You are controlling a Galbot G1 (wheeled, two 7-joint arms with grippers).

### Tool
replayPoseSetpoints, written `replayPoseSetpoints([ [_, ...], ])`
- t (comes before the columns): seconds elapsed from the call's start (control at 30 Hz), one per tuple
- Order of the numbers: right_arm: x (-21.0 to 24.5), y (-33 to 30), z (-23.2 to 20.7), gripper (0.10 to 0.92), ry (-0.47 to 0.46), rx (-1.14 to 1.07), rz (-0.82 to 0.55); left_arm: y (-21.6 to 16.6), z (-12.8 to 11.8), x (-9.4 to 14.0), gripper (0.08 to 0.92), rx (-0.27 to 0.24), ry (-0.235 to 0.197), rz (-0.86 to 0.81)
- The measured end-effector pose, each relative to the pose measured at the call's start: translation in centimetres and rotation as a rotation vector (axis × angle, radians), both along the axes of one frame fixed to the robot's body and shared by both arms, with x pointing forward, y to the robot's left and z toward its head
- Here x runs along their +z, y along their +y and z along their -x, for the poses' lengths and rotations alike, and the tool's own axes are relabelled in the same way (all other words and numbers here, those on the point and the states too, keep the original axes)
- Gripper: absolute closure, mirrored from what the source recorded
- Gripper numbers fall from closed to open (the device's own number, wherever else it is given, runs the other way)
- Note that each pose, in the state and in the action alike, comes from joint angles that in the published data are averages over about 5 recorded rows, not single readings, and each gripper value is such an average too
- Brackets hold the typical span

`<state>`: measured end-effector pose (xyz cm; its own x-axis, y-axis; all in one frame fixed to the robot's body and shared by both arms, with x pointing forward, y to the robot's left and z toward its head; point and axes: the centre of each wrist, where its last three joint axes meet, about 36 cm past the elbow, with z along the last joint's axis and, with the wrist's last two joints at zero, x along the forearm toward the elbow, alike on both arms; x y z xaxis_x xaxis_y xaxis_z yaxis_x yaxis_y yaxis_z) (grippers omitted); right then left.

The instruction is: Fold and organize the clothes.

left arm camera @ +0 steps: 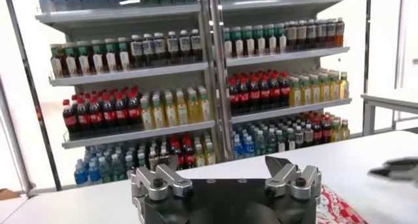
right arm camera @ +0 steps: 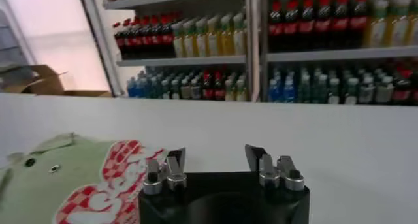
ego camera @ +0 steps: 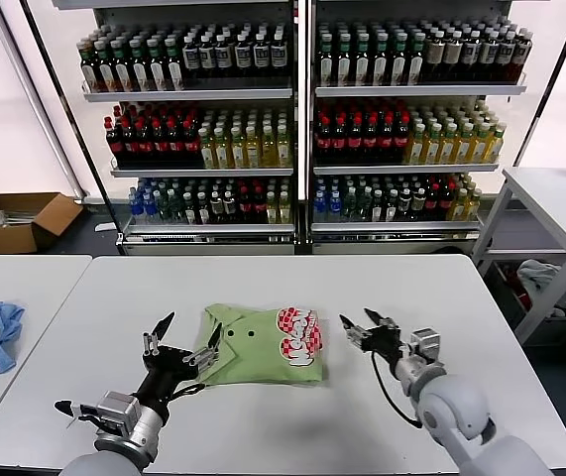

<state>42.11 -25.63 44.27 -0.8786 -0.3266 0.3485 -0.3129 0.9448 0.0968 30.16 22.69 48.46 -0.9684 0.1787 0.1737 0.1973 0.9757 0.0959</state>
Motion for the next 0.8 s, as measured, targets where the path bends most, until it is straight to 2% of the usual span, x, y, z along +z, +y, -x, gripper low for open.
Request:
replayPoseSetpoints([
  [0.13, 1.4, -2.5, 3.0, 0.261, -0.066, -0.104, 0.030, 0.4, 0.0, -0.8, 0.177, -0.002, -0.003, -0.003],
  [0.23, 1.9, -4.2, 5.9, 0.211, -0.115, -0.199, 0.063, 1.0, 0.0, -1.6, 0.177, 0.001, -0.010, -0.005],
  [0.5, 1.9, -5.4, 13.6, 0.200, -0.261, -0.389, 0.127, 3.2, 0.2, -4.1, 0.177, 0.041, -0.035, 0.006],
  [0.8, -0.8, -4.6, 20.5, 0.200, -0.356, -0.411, 0.152, 6.3, 1.3, -6.3, 0.177, 0.123, -0.086, 0.024],
])
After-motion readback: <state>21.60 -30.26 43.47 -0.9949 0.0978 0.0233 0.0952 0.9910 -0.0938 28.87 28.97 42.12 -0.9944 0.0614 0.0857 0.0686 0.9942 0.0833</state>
